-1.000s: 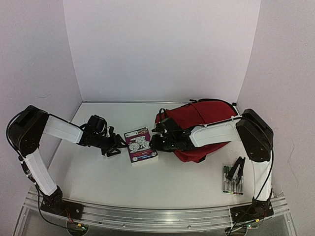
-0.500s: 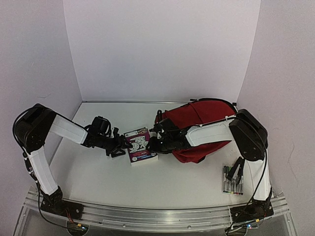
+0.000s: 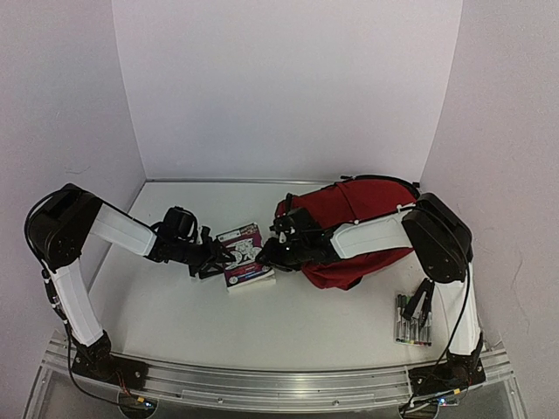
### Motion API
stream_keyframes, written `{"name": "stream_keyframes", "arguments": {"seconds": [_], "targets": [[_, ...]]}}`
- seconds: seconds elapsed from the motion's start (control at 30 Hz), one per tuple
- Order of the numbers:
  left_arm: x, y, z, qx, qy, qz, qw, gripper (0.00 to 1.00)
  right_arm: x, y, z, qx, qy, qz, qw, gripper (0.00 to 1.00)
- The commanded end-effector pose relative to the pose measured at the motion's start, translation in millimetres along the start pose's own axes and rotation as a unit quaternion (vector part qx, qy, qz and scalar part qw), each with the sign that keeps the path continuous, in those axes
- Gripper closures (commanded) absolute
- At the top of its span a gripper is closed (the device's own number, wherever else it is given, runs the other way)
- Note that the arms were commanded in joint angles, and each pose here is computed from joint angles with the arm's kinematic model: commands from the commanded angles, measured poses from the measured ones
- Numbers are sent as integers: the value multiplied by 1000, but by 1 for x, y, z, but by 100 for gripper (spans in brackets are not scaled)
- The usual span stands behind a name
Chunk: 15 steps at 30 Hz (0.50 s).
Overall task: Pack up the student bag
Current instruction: Pick up the book from the center of the board.
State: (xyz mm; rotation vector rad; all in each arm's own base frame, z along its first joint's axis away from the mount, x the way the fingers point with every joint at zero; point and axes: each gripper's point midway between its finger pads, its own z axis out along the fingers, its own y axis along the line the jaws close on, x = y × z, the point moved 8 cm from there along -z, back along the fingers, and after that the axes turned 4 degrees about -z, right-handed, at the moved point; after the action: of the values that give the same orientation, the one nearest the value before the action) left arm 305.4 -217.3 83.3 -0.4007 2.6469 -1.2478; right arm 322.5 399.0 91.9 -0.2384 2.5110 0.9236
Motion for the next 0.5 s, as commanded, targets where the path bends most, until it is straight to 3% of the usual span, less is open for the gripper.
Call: {"name": "stream_keyframes", "arguments": {"seconds": [0.0,0.17,0.37,0.47], "targets": [[11,-10,5,32,19,13,999,45,-17,48,-26,-121,-42,10,992,68],[13,-12,5,35,18,14,999,45,-16,47,-24,-127,-43,14,991,74],[13,-13,1,36,10,14,999,45,-15,46,-24,-134,-46,18,990,97],[13,-16,-7,30,-4,19,999,43,-19,50,-34,-136,-63,13,989,100]]}}
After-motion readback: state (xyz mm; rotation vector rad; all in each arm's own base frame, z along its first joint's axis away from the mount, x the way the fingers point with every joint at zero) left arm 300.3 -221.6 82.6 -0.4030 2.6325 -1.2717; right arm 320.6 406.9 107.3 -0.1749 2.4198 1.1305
